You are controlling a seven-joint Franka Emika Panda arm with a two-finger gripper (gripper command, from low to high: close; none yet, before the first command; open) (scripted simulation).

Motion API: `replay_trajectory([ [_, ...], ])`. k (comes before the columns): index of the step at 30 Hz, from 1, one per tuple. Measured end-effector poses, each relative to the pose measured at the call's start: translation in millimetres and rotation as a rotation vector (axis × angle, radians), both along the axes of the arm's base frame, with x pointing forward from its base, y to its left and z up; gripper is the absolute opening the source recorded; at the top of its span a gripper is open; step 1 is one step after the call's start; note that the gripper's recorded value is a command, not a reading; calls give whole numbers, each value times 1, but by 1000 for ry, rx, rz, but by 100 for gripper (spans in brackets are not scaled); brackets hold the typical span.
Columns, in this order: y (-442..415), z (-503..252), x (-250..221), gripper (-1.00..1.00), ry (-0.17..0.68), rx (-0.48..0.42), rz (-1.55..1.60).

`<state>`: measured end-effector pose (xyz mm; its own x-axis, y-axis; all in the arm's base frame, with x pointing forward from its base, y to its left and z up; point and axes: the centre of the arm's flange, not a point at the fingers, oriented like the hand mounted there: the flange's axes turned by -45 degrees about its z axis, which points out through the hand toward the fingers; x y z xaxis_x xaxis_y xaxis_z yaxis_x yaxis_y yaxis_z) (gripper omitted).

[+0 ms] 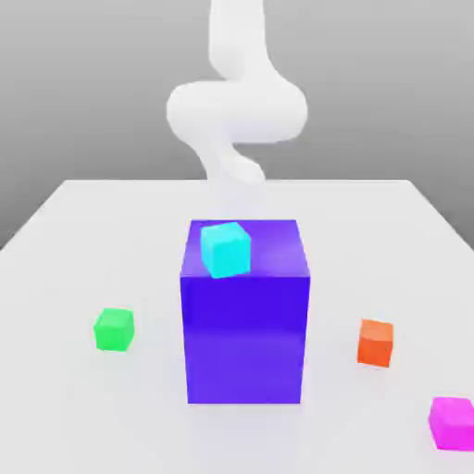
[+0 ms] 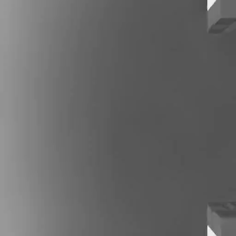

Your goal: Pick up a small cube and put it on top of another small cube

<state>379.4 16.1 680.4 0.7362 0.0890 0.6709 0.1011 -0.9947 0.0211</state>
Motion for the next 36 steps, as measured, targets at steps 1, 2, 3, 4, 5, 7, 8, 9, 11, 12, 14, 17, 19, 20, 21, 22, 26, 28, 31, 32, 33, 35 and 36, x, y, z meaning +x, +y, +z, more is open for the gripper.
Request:
replay_trajectory([
  [1,8,-14,13,0,26,-15,48],
  [2,17,-28,25,0,51,-30,94],
  [3,25,-42,37,0,74,-45,140],
  [4,35,-56,47,0,97,-61,185],
  [5,44,-71,57,0,120,-76,230],
  [7,64,-101,74,0,163,-108,319],
  [8,75,-117,81,0,184,-124,363],
  [9,86,-133,88,0,205,-140,408],
  [11,108,-166,98,0,246,-175,498],
  [12,119,-183,102,0,266,-192,543],
  [14,141,-217,108,0,305,-228,632],
  [17,178,-270,109,0,361,-287,774],
  [19,203,-306,105,0,396,-329,873],
  [20,215,-324,101,0,413,-350,922],
  [21,222,-342,99,0,431,-371,963],
  [22,229,-360,97,0,449,-391,1003],
  [26,255,-432,78,0,519,-478,1171],
  [28,267,-468,65,0,553,-525,1260],
  [31,274,-513,58,0,569,-550,1307],
  [32,274,-527,58,0,570,-552,1310],
  [33,274,-542,57,0,571,-552,1312],
  [35,274,-550,56,-100,572,-552,1313],
  [36,274,-550,56,-100,572,-552,1313],
])
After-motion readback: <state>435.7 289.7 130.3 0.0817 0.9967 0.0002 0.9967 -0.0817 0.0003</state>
